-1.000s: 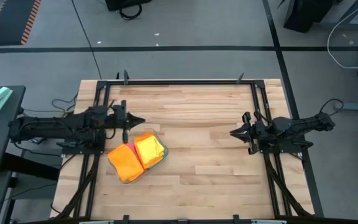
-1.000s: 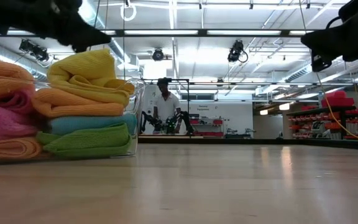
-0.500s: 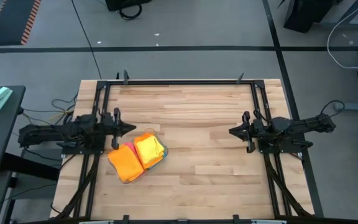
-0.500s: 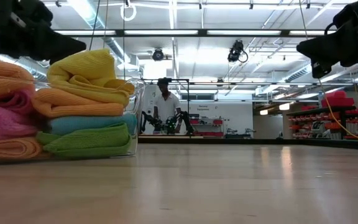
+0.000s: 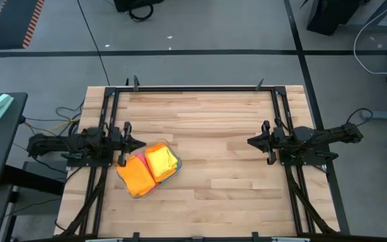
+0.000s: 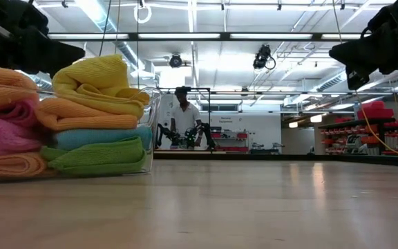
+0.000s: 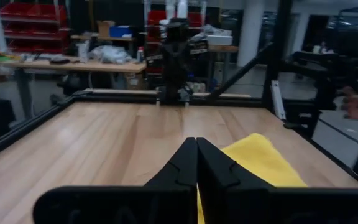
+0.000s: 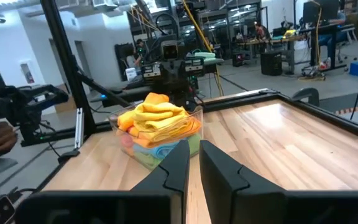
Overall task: Fold microfiber towels
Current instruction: Return to Home Position
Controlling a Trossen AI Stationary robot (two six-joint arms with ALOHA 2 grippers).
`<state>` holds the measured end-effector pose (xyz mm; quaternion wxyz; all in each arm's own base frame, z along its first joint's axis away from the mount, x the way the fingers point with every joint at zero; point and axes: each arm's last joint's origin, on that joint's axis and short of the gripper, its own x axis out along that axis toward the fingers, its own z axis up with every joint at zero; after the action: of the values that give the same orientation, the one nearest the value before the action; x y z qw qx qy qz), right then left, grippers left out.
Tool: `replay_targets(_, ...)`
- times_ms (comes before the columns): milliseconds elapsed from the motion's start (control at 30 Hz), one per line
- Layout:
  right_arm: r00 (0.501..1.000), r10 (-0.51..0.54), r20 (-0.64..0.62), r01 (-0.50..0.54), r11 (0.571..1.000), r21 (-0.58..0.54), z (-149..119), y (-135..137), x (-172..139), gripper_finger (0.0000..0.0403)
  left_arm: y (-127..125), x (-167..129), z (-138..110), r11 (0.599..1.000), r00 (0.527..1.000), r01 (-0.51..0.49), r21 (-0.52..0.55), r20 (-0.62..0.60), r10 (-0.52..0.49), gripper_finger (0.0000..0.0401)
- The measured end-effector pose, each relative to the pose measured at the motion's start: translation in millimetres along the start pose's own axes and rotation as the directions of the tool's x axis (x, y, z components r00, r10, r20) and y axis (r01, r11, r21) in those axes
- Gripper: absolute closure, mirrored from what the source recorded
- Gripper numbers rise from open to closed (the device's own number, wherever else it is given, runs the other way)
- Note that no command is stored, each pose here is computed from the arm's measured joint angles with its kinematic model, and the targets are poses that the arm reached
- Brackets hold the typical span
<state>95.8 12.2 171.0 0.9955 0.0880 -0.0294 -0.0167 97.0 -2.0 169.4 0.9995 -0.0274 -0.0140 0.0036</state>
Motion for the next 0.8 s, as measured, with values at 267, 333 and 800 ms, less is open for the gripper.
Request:
replay_targets(267,1.0,0.0,-0.009,0.0,1.0,-0.009,-0.8,-0.1,0.2,0.0358,-6.9,-0.2,-1.6,0.997,0.997,0.073,0.003,-0.015,-0.073,0.039)
replay_targets(333,1.0,0.001,-0.01,-0.002,1.0,-0.01,-0.9,0.0,0.2,0.0358,-7.7,-0.3,-1.9,0.996,0.997,0.079,-0.051,-0.017,-0.08,0.0374)
replay_targets(800,1.0,0.002,-0.011,-0.003,1.0,-0.011,-1.0,0.0,0.2,0.0358,-7.8,-0.1,0.4,0.978,0.997,0.08,-0.191,0.016,-0.078,0.0311)
